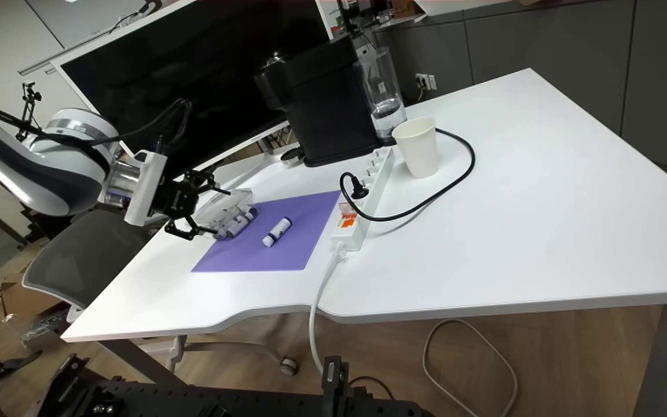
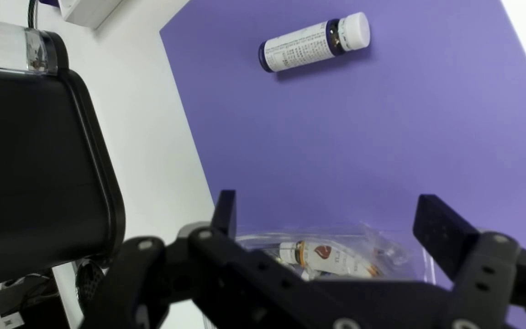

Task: Open the lid of the clear container

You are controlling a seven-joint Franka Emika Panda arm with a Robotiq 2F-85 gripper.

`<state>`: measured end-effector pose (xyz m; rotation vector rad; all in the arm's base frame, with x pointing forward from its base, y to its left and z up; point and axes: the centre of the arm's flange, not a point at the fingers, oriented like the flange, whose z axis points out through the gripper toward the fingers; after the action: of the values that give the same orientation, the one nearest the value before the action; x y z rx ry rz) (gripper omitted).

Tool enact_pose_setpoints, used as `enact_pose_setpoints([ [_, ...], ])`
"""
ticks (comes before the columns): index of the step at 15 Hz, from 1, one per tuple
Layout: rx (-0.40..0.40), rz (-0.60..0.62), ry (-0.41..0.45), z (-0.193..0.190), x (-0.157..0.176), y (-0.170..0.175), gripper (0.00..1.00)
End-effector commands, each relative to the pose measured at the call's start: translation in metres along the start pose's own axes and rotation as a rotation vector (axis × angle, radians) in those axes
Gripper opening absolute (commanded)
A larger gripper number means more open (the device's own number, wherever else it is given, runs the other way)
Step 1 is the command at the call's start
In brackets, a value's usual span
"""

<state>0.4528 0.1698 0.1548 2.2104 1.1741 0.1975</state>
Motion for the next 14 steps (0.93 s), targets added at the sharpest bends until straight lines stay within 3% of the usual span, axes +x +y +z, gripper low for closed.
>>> enact_pose_setpoints([
  [1, -0.028, -0.008, 0.031, 0.002, 0.009, 0.001, 1.0],
  [14, -0.109, 0.004, 0.103, -0.008, 0.026, 0.021, 1.0],
])
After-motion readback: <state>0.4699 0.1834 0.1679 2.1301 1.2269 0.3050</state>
